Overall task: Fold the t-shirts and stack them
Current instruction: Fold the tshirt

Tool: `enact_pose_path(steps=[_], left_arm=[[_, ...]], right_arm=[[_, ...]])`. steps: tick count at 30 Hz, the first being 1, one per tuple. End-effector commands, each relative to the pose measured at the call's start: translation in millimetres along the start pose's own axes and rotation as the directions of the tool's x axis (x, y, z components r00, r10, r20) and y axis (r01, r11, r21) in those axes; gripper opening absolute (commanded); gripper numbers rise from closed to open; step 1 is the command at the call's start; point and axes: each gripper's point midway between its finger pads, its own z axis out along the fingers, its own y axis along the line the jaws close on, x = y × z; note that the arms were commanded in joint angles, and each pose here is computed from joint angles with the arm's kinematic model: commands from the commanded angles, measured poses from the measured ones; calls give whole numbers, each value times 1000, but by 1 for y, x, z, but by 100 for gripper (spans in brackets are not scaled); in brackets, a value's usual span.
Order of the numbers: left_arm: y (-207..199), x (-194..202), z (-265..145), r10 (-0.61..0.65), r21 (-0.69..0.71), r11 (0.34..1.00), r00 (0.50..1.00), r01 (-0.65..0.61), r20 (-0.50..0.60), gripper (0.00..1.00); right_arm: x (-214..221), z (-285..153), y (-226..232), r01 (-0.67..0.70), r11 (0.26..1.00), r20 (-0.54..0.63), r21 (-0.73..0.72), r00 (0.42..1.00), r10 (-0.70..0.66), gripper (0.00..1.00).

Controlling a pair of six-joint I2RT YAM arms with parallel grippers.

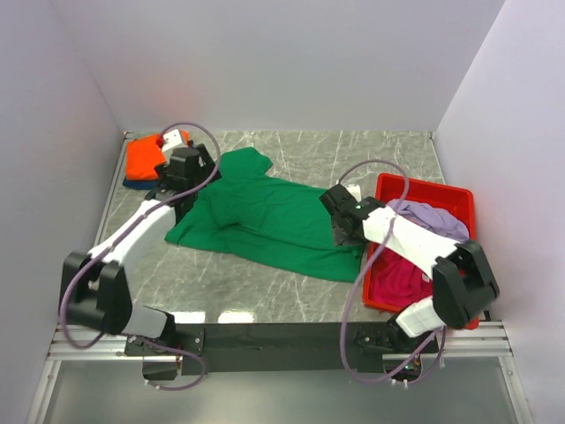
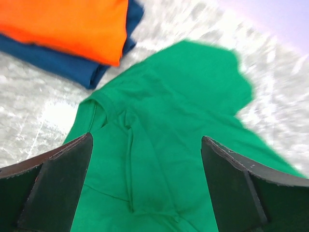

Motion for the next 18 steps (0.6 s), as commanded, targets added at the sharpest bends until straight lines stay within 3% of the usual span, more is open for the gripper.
enact_pose_path(steps=[1, 2, 3, 6, 12, 18], left_arm=[[-15, -37, -33, -82, 116, 991, 993, 71, 89, 100], [-18, -38, -41, -115, 151, 983, 989, 100, 90, 99], [-12, -18, -41, -113, 152, 983, 992, 104, 51, 99], [-5, 21, -44, -140, 182, 973, 989, 145, -40, 99], [30, 71, -49, -137, 100, 984, 983, 150, -125, 99], [75, 64, -58, -143, -96, 986, 989, 139, -41, 99]], right_arm=[[-37, -39, 9, -49, 993, 158, -106, 985, 65, 57], [-35, -40, 15, -39, 988, 159, -147, 985, 63, 57], [-37, -44, 34, -22, 968, 165, -252, 984, 65, 57], [-30, -48, 60, 5, 920, 151, -391, 987, 59, 55], [-10, -30, 68, 11, 914, 85, -405, 996, 26, 54], [1, -12, 63, 0, 937, 46, -350, 999, 18, 54]])
